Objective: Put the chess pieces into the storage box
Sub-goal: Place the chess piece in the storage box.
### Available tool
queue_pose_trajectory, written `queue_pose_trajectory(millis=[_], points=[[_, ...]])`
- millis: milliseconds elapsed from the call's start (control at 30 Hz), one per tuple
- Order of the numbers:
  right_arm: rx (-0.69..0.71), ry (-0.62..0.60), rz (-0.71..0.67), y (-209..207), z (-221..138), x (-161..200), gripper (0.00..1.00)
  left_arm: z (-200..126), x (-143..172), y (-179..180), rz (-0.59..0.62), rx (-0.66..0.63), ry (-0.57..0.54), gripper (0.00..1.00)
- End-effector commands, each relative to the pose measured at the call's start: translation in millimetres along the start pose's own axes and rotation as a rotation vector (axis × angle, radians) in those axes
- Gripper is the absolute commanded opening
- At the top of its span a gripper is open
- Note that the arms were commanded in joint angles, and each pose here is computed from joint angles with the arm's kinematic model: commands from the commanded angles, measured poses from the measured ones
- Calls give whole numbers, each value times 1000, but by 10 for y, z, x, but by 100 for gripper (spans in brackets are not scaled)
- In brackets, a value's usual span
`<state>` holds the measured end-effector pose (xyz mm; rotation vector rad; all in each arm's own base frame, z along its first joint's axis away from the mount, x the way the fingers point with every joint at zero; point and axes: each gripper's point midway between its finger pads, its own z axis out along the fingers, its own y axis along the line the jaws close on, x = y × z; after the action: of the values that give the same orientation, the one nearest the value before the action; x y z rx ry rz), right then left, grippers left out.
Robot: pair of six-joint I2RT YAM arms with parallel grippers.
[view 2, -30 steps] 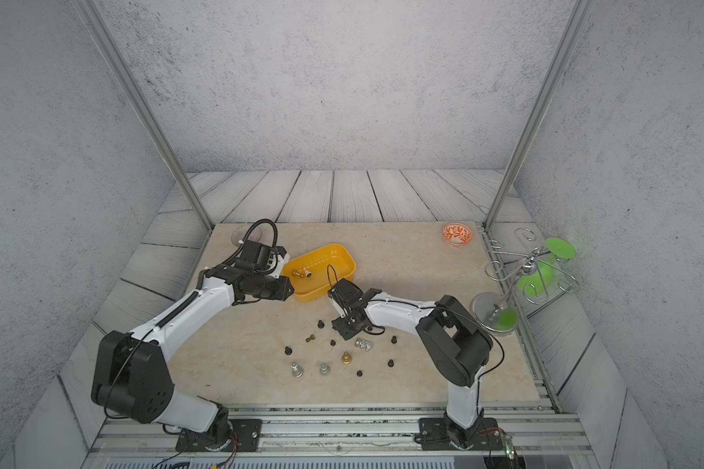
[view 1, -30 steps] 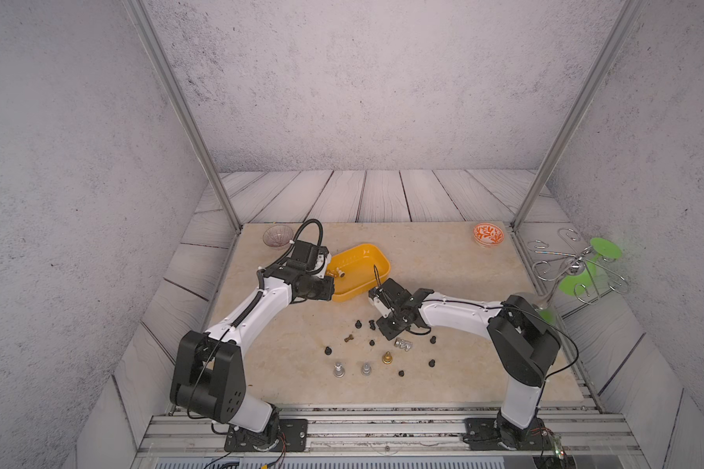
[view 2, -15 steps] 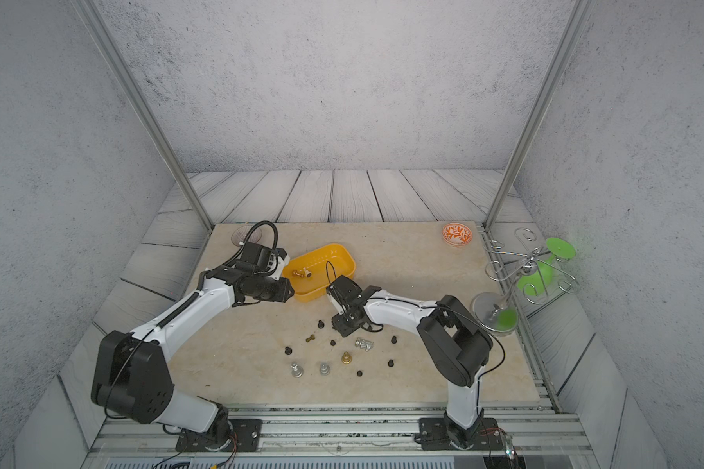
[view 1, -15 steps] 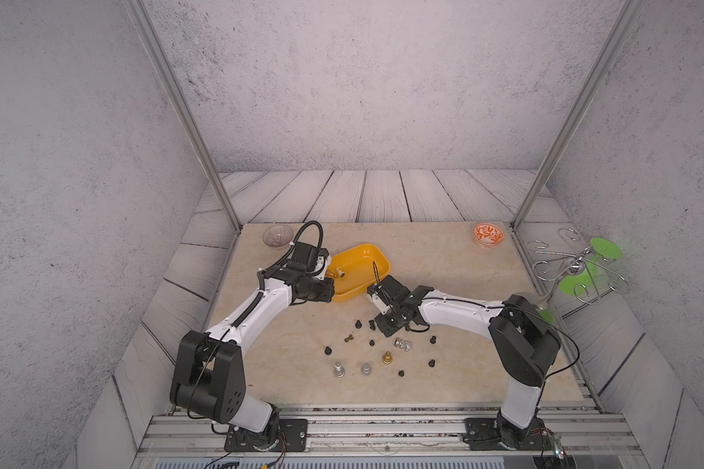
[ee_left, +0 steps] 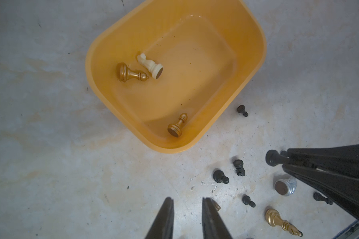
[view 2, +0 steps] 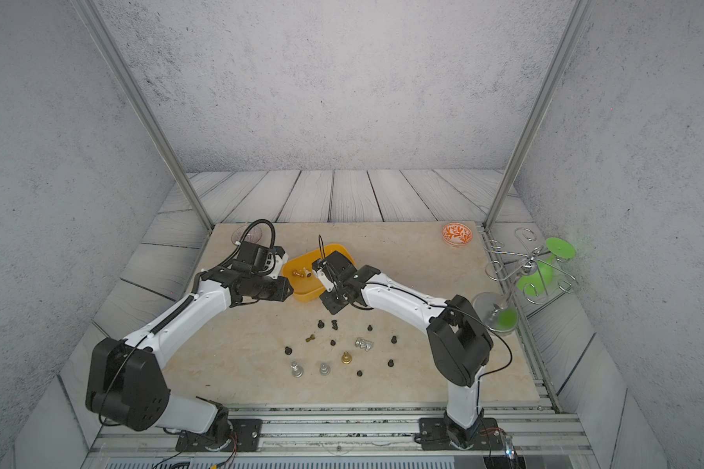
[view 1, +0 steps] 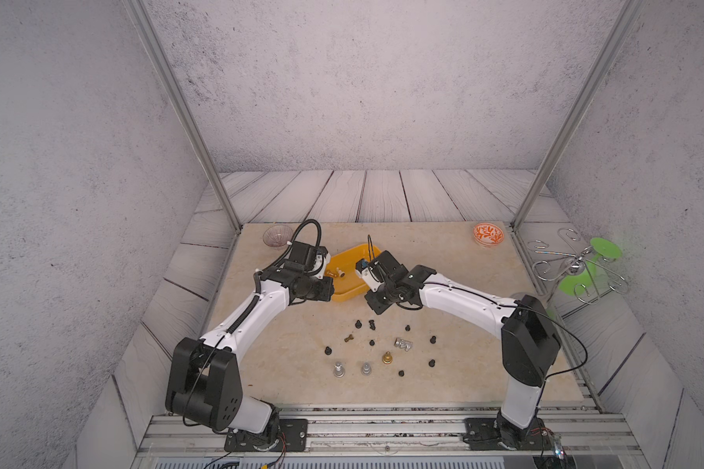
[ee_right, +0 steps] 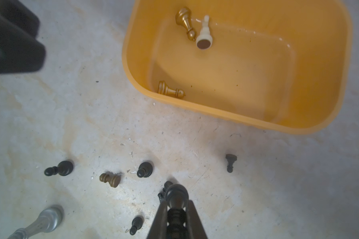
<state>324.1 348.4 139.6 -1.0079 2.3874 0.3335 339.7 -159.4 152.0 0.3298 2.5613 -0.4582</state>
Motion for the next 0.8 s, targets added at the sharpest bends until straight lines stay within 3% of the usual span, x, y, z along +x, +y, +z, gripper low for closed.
queue_pose_trajectory(millis=[0,367,767], points=[[-9,-31,-43,-44,-97,-209,13,-56,47,22,-12,-3,0,28],[-46,-71,-48,-141,196,-685,13,-150,121,60,-16,-28,-16,28],[-79,-60,-20,-128,574,-836,13,-165,230,51,-33,-16,-15,28]])
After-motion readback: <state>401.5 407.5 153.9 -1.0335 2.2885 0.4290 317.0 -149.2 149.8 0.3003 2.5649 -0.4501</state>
